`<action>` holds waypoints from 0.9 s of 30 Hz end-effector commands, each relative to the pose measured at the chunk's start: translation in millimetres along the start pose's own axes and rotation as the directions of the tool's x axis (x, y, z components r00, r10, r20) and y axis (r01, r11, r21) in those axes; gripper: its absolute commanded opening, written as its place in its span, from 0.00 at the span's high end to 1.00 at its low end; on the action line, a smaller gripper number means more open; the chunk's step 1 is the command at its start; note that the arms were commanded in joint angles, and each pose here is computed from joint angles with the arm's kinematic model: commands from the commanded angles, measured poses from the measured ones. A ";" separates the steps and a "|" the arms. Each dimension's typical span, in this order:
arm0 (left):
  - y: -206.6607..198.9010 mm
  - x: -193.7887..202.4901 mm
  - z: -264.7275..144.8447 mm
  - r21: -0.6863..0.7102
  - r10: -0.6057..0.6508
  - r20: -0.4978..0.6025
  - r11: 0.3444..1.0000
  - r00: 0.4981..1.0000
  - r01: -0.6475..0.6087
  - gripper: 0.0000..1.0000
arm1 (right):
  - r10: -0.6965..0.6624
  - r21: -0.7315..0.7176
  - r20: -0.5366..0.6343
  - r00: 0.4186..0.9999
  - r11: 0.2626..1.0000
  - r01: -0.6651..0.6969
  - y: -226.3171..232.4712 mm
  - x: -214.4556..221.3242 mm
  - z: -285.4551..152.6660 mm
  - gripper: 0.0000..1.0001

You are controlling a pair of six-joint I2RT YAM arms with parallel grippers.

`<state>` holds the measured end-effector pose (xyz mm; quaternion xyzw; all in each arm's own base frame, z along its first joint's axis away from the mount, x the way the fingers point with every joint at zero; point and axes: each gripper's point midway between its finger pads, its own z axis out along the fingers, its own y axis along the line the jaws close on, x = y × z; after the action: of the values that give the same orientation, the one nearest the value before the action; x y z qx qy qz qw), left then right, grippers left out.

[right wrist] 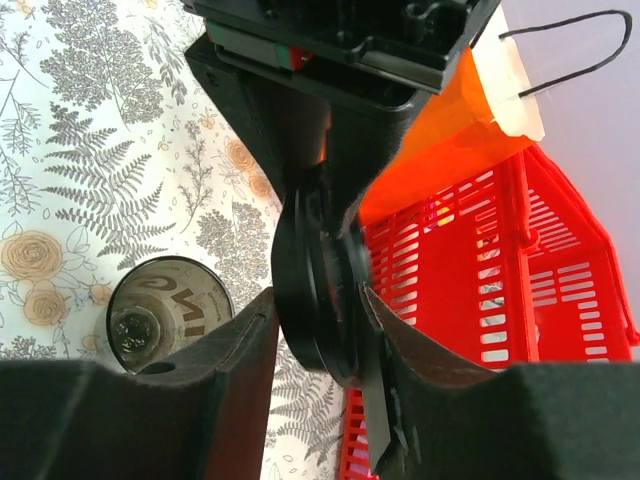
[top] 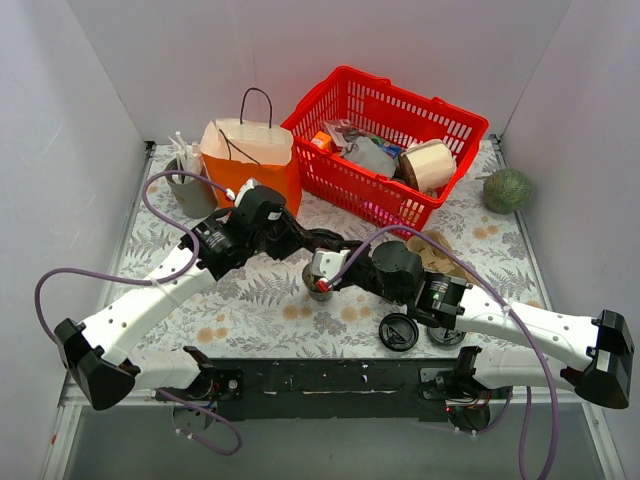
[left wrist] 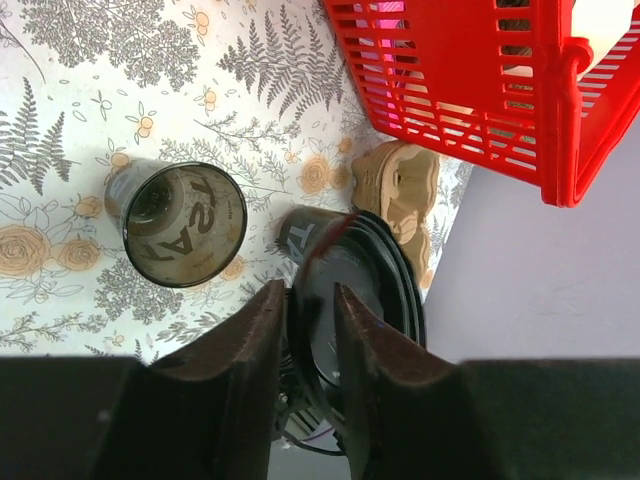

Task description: Pack the takeout coffee

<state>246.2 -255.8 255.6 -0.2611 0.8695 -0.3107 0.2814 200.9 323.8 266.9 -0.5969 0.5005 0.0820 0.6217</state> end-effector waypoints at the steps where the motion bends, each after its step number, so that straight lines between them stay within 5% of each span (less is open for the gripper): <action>1: 1.7 0.3 -11.0 0.016 0.001 -0.015 1.000 1.000 -0.001 0.59 | 0.055 0.026 0.057 0.997 0.998 -0.057 -7.2 -14.8 -5.7 0.58; 4: -7.8 -3.8 -19.3 0.067 0.013 -0.001 0.998 1.000 -0.012 0.45 | 0.126 0.008 0.063 0.990 0.992 -0.127 -3.1 -16.5 -9.9 0.59; 5: -10.7 -6.3 -22.8 0.088 0.035 0.009 0.995 0.999 -0.035 0.31 | 0.159 -0.009 0.049 0.986 0.987 -0.159 1.0 -14.4 -11.8 0.60; 10: -24.1 -26.9 -51.0 0.140 0.067 0.093 0.987 0.993 -0.080 0.16 | 0.376 -0.064 0.023 0.926 0.925 -0.374 19.6 -14.7 -15.6 0.68; 13: -20.9 -36.5 -63.0 0.139 0.079 0.141 0.985 0.987 -0.098 0.03 | 0.431 -0.088 -0.074 0.899 0.895 -0.437 37.1 1.0 -14.4 0.62; 19: 8.0 -34.7 -63.0 0.091 0.098 0.161 0.989 0.982 -0.113 0.02 | 0.573 0.041 -0.129 0.809 0.818 -0.573 29.8 15.2 -8.9 0.54; 23: 42.3 -34.3 -49.6 -0.027 0.100 0.181 0.995 0.978 -0.097 0.02 | 0.662 0.110 -0.122 0.740 0.750 -0.653 16.7 16.7 -5.3 0.39; 27: 77.1 -28.5 -27.2 -0.164 0.113 0.164 0.983 0.980 -0.086 0.02 | 0.686 0.060 -0.160 0.710 0.725 -0.686 20.8 14.8 7.4 0.30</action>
<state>224.6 -197.6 271.2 -0.2399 0.8558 -0.2838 0.3597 188.5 313.5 215.4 -0.4172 0.7269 0.2157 0.5010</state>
